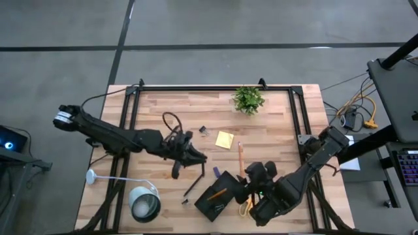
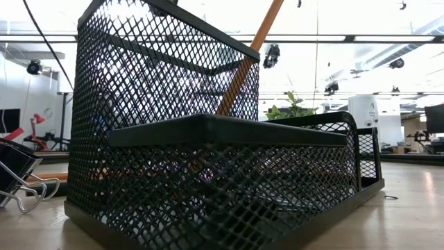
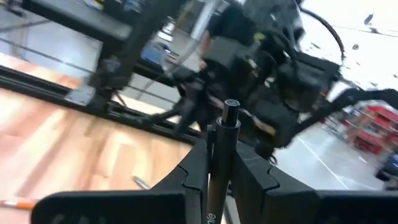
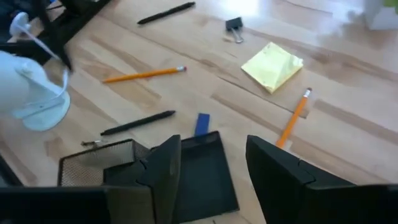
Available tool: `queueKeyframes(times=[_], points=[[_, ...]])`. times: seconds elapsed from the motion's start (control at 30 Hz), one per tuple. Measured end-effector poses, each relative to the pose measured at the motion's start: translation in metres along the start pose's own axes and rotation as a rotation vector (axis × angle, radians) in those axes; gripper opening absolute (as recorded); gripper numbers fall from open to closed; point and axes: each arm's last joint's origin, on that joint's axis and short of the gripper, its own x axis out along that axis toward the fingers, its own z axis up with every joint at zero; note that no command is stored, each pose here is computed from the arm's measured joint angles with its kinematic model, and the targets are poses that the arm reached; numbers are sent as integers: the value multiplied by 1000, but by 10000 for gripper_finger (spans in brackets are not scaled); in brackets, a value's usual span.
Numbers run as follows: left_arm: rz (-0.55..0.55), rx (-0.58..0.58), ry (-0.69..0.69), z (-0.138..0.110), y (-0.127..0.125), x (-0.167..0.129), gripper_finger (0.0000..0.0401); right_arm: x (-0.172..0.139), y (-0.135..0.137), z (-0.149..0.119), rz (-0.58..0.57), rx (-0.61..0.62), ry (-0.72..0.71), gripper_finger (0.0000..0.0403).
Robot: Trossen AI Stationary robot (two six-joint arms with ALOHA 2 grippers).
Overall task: Pick and place office supplies into organizer
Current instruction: Put the bottom pen into the desk organizer
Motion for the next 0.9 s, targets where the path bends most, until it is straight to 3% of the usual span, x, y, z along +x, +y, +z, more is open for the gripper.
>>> queueKeyframes(times=[0.17, 0.3, 0.47, 0.7, 0.9], points=[[-73, 1, -5, -22, -2, 16, 28, -4, -2, -4, 0, 4, 13, 171], [-63, -5, 89, -48, 3, 24, 28, -5, -2, -4, 1, 1, 16, 172], [-107, 22, 74, -59, -3, 31, 28, -5, -2, -5, 0, -8, 34, 173], [-98, 76, 162, -88, 0, 41, 28, -5, -2, -6, 0, -12, 36, 173], [-128, 76, 111, -95, 0, 48, 28, -5, -2, -6, 1, -7, 38, 173]])
